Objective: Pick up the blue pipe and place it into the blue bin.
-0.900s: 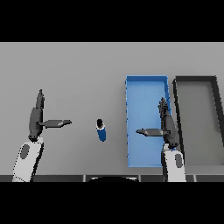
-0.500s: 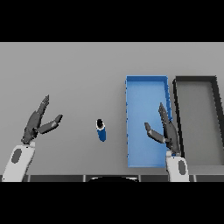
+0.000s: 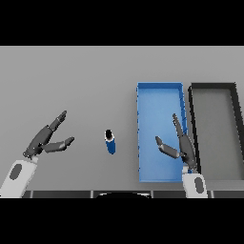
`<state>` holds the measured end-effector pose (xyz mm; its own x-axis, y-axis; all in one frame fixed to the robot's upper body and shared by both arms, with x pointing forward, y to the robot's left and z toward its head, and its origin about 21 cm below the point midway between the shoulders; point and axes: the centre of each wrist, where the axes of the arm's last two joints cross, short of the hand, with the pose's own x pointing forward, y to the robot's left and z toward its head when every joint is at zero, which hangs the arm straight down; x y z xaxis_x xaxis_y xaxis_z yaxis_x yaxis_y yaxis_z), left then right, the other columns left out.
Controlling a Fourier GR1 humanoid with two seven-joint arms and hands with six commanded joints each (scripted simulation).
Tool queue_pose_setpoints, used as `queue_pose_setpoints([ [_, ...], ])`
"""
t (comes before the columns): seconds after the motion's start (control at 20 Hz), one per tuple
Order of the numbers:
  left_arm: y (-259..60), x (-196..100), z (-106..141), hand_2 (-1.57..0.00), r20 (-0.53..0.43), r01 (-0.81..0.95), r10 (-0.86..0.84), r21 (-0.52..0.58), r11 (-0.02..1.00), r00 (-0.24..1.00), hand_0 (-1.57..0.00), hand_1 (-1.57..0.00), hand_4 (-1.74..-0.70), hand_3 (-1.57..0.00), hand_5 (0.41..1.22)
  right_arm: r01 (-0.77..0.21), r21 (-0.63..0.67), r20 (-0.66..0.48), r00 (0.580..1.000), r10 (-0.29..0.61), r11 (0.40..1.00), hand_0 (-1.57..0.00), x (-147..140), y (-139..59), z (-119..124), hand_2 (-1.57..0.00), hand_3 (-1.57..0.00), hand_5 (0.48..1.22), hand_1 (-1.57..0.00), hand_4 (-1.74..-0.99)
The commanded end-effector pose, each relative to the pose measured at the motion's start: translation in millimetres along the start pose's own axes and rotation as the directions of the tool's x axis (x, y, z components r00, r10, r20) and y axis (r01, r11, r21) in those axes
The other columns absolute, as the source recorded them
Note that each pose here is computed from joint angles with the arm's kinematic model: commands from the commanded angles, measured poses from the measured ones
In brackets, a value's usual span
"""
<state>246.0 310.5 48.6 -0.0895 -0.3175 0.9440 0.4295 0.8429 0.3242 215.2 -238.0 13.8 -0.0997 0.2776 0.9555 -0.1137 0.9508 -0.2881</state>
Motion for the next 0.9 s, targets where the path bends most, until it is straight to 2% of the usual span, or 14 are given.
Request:
queue_pose_setpoints([
  [0.0, -2.7, -0.2, 3.3, 0.0, 0.003, 0.004, -0.004, -0.039, 0.999, 1.0, 0.0, 0.0, -1.1, 0.0, 0.567, 0.002, 0.013, 0.005, 1.0, -0.002, 1.0, 0.0, -1.8, -0.4, 2.4, 0.0, 0.0, 0.605, 0.0, -1.193],
  [0.15, -27.5, -0.4, 4.7, 0.0, -0.007, -0.017, 0.016, -0.157, 0.988, 1.0, 0.0, 0.0, -1.12, 0.0, 0.514, 0.011, 0.025, 0.007, 1.0, -0.011, 1.0, 0.0, -0.3, 2.1, -1.0, 0.0, 0.0, 0.611, 0.0, -1.205],
  [0.25, -41.5, 4.2, 3.7, 0.0, 0.023, -0.021, 0.026, -0.22, 0.975, 0.999, 0.0, 0.0, -1.16, 0.0, 0.497, 0.009, 0.024, 0.021, 1.0, -0.009, 1.0, 0.0, 0.6, 3.0, -0.8, 0.0, 0.0, 0.612, 0.0, -1.208],
  [0.45, -73.6, 6.6, -3.3, 0.0, 0.03, 0.006, 0.001, -0.257, 0.966, 1.0, 0.0, 0.0, -1.18, 0.0, 0.469, 0.012, 0.017, 0.012, 1.0, -0.012, 1.0, 0.0, 0.5, 4.6, 3.4, 0.0, 0.0, 0.618, 0.0, -1.221],
  [0.7, -98.1, -5.9, -28.9, 0.0, 0.002, -0.01, 0.011, -0.268, 0.963, 1.0, 0.0, 0.0, -1.2, 0.0, 0.467, 0.018, 0.019, 0.015, 1.0, -0.018, 1.0, 0.0, 5.0, 8.0, 8.4, 0.0, 0.0, 0.623, 0.0, -1.231],
  [0.85, -114.4, -12.8, -40.6, 0.0, -0.013, -0.056, 0.055, -0.29, 0.955, 0.998, 0.0, 0.0, -1.19, 0.0, 0.467, 0.017, 0.009, 0.008, 1.0, -0.017, 1.0, 0.0, 1.5, 3.3, 11.8, 0.0, 0.0, 0.618, 0.0, -1.223],
])
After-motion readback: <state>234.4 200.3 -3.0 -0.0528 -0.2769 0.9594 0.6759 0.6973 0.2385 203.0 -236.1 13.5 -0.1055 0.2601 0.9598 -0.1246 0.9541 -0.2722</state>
